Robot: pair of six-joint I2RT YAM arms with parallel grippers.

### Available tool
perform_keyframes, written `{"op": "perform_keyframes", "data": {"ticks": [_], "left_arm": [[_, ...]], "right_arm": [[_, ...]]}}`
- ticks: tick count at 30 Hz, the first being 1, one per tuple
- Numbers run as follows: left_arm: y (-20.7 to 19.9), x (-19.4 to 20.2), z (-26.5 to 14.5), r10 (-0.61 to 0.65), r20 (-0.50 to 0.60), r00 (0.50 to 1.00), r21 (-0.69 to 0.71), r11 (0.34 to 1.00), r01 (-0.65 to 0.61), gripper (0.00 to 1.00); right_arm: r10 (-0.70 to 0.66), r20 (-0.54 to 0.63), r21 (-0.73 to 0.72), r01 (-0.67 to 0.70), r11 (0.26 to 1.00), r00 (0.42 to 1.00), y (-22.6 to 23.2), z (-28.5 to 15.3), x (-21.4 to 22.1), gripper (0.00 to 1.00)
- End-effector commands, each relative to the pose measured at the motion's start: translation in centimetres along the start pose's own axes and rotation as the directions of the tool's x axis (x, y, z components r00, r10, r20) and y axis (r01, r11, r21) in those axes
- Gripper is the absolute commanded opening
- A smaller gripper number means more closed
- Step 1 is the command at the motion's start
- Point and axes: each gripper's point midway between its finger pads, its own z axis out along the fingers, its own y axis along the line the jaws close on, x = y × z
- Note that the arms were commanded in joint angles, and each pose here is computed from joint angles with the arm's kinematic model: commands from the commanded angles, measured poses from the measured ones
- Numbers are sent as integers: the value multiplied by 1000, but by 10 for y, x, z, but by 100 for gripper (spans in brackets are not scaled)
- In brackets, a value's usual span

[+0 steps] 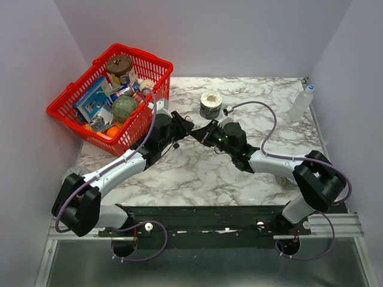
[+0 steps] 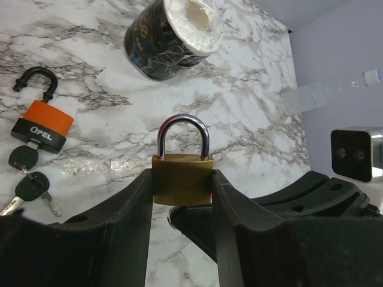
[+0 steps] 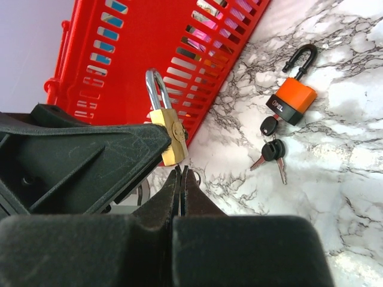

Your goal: Unlock with the key

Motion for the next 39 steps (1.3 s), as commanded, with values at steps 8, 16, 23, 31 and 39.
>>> {"op": "perform_keyframes", "data": {"ticks": [8, 16, 23, 31, 39], "left_arm": [[-82, 16, -40, 133, -116, 984, 373, 924, -81, 0], [-113, 17, -55, 146, -133, 980, 532, 845, -53, 0], [-126, 16, -71, 174, -116, 978, 611, 789, -67, 0], [-136, 20, -82, 199, -120, 973, 677, 733, -67, 0], [-145, 22, -89, 210, -125, 970, 729, 683, -54, 0]], "right_arm": [[-62, 245, -123, 94, 988, 968, 36, -49, -89, 1], [-86, 253, -211, 141, 967, 964, 68, -78, -103, 1], [-94, 258, -249, 161, 955, 962, 75, -93, -111, 1], [-116, 235, -304, 187, 934, 965, 80, -97, -111, 1], [-132, 219, -397, 212, 893, 967, 95, -104, -109, 1]]}}
